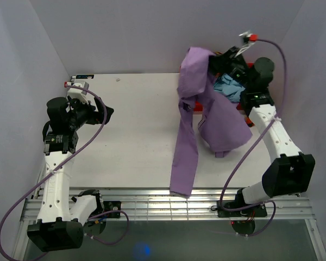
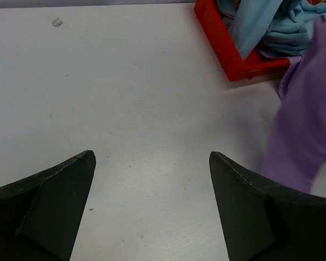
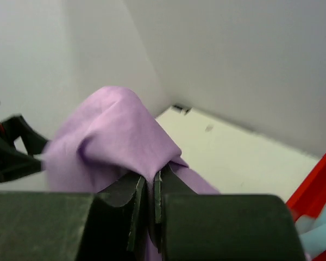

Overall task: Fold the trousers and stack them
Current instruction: Move the trousers to the center of the board, then flatten the trousers out

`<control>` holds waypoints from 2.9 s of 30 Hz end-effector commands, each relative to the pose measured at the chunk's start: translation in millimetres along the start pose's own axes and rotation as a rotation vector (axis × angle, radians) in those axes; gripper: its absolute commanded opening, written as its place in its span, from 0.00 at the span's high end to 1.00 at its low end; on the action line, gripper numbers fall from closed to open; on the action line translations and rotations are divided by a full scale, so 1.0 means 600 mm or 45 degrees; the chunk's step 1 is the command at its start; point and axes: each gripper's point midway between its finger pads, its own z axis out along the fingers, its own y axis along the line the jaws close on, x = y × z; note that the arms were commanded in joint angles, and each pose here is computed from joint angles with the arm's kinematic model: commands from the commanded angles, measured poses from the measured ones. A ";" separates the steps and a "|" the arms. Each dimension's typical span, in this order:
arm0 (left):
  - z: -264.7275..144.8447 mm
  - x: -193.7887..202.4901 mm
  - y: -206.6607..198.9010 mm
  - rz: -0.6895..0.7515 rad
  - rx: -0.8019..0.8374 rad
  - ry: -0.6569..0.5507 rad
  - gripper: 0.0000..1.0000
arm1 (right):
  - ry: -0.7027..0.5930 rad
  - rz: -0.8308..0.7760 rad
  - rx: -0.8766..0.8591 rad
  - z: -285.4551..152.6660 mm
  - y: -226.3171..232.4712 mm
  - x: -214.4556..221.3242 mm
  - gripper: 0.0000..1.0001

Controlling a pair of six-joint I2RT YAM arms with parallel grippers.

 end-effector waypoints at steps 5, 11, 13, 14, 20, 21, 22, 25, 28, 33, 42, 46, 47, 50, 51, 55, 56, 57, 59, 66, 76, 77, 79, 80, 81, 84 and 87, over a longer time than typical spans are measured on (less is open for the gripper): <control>-0.014 -0.007 0.003 0.068 -0.027 0.040 0.06 | 0.361 -0.008 -0.295 0.091 0.126 0.233 0.92; -0.022 0.014 -0.018 0.100 0.066 0.068 0.07 | 0.605 0.133 -0.361 0.133 0.186 0.414 0.92; -0.021 0.017 -0.019 0.103 0.076 0.076 0.07 | 0.603 0.097 -0.391 0.150 0.206 0.420 0.92; -0.020 0.019 -0.020 0.101 0.084 0.083 0.07 | 0.629 0.107 -0.404 0.152 0.221 0.436 0.88; -0.008 0.023 -0.025 0.096 0.151 0.140 0.07 | 0.667 -0.068 -0.329 0.132 0.181 0.399 0.13; -0.002 0.030 -0.032 0.094 0.202 0.170 0.07 | 0.738 -0.064 -0.261 0.109 0.148 0.401 0.11; 0.000 0.033 -0.034 0.127 0.231 0.180 0.07 | 0.786 -0.063 -0.207 0.090 0.116 0.396 0.08; 0.006 0.043 -0.044 0.153 0.316 0.205 0.07 | 0.917 -0.106 0.045 0.002 -0.030 0.354 0.09; 0.017 0.047 -0.038 0.130 0.318 0.222 0.07 | 0.969 -0.066 0.479 -0.141 -0.180 0.318 0.14; 0.032 0.038 -0.025 0.089 0.261 0.173 0.07 | 0.999 0.128 0.929 -0.347 -0.286 0.351 0.20; 0.037 0.016 -0.008 0.069 0.161 0.128 0.07 | 0.954 0.208 1.057 -0.392 -0.325 0.446 0.17; 0.034 0.013 -0.003 0.079 0.136 0.120 0.07 | 0.985 0.184 1.100 -0.412 -0.344 0.493 0.17; 0.035 0.015 -0.003 0.075 0.136 0.123 0.07 | 0.986 0.170 1.096 -0.411 -0.348 0.499 0.18; 0.042 0.018 0.002 0.054 0.129 0.139 0.07 | 1.002 0.166 1.041 -0.395 -0.348 0.523 0.25; 0.045 0.021 0.005 0.049 0.127 0.147 0.07 | 1.009 0.175 1.025 -0.390 -0.346 0.530 0.35; 0.065 0.037 0.024 0.033 0.095 0.207 0.07 | 1.071 0.278 0.876 -0.361 -0.316 0.572 0.70; 0.067 0.037 0.027 0.046 0.097 0.213 0.07 | 1.067 0.290 0.854 -0.355 -0.312 0.570 0.77; 0.070 0.039 0.028 0.048 0.097 0.223 0.07 | 1.052 0.301 0.825 -0.348 -0.303 0.563 0.87; 0.079 0.050 0.031 0.057 0.124 0.264 0.07 | 1.033 0.322 0.701 -0.318 -0.262 0.558 0.92; 0.126 0.079 0.044 0.096 0.209 0.394 0.08 | 0.812 0.234 0.322 -0.241 -0.097 0.441 0.92; 0.230 0.132 -0.019 0.209 0.357 0.545 0.13 | 0.712 0.147 -0.047 -0.183 0.082 0.381 0.92; 0.239 0.137 -0.024 0.251 0.370 0.552 0.13 | 0.706 0.122 -0.059 -0.180 0.089 0.371 0.92; 0.264 0.144 -0.038 0.333 0.366 0.574 0.13 | 0.707 0.064 0.003 -0.189 0.082 0.364 0.92; 0.280 0.163 -0.038 0.366 0.378 0.613 0.13 | 0.737 0.057 0.056 -0.199 0.071 0.370 0.92; 0.293 0.157 -0.043 0.400 0.382 0.605 0.13 | 0.749 0.031 0.099 -0.207 0.060 0.370 0.92; 0.329 0.191 -0.058 0.518 0.397 0.667 0.13 | 0.840 0.037 0.258 -0.261 0.015 0.394 0.92; 0.371 0.222 -0.069 0.664 0.383 0.714 0.15 | 0.912 0.024 0.363 -0.311 -0.014 0.411 0.92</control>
